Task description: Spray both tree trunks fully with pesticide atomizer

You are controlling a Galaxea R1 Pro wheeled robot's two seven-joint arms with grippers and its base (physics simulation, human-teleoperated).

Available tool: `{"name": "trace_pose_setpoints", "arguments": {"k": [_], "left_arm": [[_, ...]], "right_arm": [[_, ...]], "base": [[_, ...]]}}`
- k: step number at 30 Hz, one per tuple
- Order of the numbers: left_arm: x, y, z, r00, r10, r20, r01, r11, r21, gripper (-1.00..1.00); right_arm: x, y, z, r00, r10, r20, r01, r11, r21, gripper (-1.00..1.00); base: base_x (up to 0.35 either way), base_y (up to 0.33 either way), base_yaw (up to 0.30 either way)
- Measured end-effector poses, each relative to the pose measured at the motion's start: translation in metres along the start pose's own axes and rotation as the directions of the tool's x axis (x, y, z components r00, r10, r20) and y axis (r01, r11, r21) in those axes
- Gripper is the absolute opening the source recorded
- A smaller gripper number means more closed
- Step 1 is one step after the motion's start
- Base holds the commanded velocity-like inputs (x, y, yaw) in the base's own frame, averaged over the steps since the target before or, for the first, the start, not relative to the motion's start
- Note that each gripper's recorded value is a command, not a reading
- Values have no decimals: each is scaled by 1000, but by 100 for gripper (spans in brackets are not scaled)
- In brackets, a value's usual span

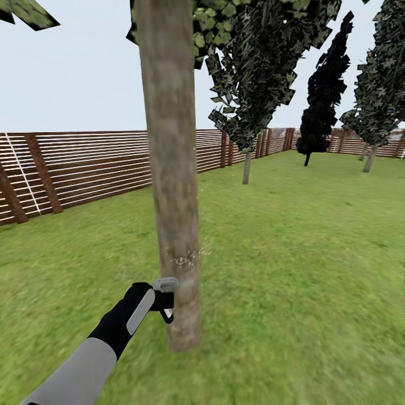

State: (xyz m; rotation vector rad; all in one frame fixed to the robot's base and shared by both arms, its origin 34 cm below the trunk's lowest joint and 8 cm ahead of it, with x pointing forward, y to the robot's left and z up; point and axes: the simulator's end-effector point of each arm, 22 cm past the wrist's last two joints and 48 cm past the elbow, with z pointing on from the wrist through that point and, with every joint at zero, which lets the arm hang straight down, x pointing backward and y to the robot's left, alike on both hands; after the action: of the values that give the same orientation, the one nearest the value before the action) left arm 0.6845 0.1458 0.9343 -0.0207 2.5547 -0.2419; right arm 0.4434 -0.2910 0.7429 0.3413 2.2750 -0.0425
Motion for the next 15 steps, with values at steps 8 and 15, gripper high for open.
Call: {"name": "trace_pose_setpoints", "arguments": {"k": [8, 15], "left_arm": [[-18, -9, -11, 999, 9, 43, -10, 1000, 20, -100], [-27, -16, -32, 998, 60, 9, -60, 998, 14, -100]], "right_arm": [[2, 0, 0, 1000, 0, -4, 0, 1000, 1, -100], [3, 0, 0, 1000, -1, -6, 1, 1000, 0, -100]], "base": [[-50, 60, 107], [-1, 1, 12]]}}
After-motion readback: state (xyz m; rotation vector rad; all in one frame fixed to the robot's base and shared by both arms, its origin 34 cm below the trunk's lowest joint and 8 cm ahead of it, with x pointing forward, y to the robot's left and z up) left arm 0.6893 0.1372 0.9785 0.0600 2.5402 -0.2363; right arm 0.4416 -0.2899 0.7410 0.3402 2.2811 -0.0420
